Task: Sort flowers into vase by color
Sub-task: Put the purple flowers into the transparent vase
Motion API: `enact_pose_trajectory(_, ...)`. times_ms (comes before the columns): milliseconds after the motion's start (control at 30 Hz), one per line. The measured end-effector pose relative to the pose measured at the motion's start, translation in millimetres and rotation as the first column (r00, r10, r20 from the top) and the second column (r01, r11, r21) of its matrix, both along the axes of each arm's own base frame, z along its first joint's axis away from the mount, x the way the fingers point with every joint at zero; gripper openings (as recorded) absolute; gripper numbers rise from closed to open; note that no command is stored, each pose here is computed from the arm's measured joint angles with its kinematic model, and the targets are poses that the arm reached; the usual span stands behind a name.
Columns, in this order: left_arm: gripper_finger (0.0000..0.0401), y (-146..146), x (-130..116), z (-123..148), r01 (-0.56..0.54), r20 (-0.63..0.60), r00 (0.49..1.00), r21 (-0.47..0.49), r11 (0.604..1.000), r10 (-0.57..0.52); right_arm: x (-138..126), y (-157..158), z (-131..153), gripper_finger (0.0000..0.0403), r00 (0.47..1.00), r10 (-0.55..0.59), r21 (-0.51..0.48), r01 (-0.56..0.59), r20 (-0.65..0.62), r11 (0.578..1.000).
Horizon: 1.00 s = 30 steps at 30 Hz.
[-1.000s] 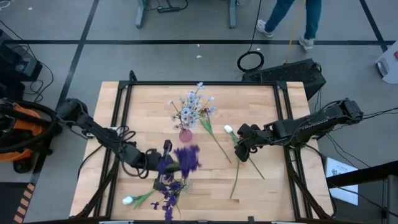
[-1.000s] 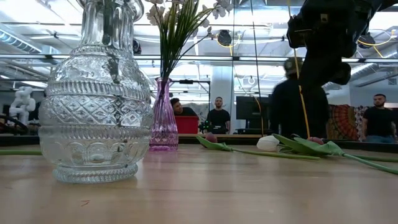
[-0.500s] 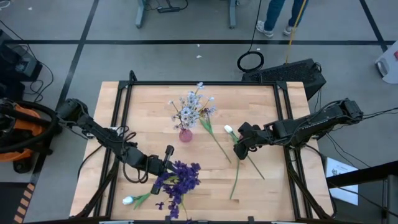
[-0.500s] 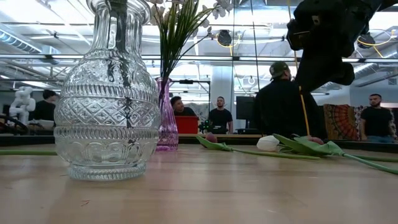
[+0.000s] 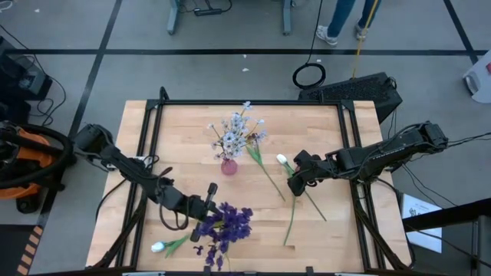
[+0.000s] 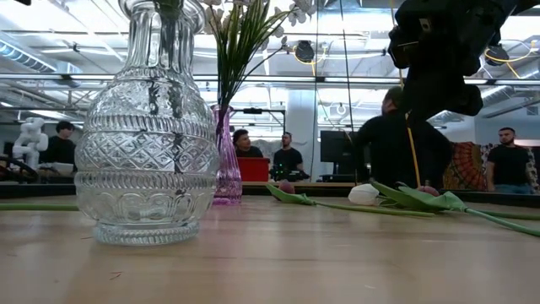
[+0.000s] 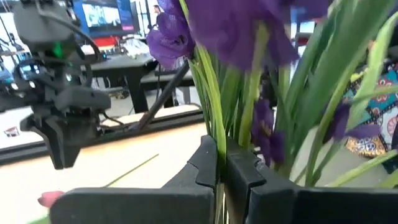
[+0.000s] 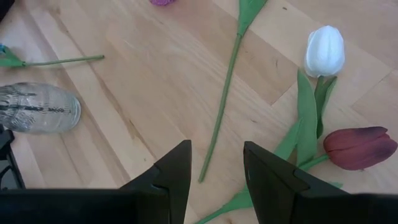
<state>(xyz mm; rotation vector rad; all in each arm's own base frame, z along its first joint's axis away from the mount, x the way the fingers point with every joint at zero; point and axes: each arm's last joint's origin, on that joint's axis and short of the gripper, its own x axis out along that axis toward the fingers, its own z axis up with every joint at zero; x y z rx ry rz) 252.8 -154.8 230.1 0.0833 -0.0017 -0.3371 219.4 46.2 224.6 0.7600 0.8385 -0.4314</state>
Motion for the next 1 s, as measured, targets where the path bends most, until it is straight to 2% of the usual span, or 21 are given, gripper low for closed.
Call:
enact_pose_trajectory(267,0.0013,-1.9,2.9,-7.3,-0.005,-0.057,0.998,-0.095,0.995,0.000,0.0,0.0,0.0,0.0136,1.000,0.002,-0.001,-0.002,0.000,1.000)
enact_pose_trajectory(467,0.0013,-1.8,2.9,-7.2,-0.009,-0.066,0.998,-0.123,0.992,0.001,0.0,0.0,0.0,0.0136,1.000,0.003,-0.002,-0.003,0.000,1.000)
enact_pose_trajectory(633,0.0013,1.3,3.9,-7.5,-0.120,-0.120,0.989,-0.268,0.956,0.090,0.0,0.0,0.0,0.0136,1.000,0.001,0.000,-0.001,0.000,1.000)
enact_pose_trajectory(700,0.0016,2.1,4.2,-8.0,-0.141,-0.126,0.986,-0.271,0.952,0.110,0.0,0.0,0.0,0.0136,1.000,0.000,0.001,0.000,0.000,1.000)
enact_pose_trajectory(800,0.0033,1.8,3.9,-9.6,-0.142,-0.137,0.984,-0.254,0.957,0.110,0.0,0.0,0.0,0.0136,1.000,-0.002,0.002,0.002,0.000,1.000)
enact_pose_trajectory(1000,0.0099,1.9,4.0,-9.7,-0.143,-0.138,0.984,-0.254,0.957,0.111,0.0,0.0,0.0,0.0136,1.000,-0.022,0.018,0.022,0.001,1.000)
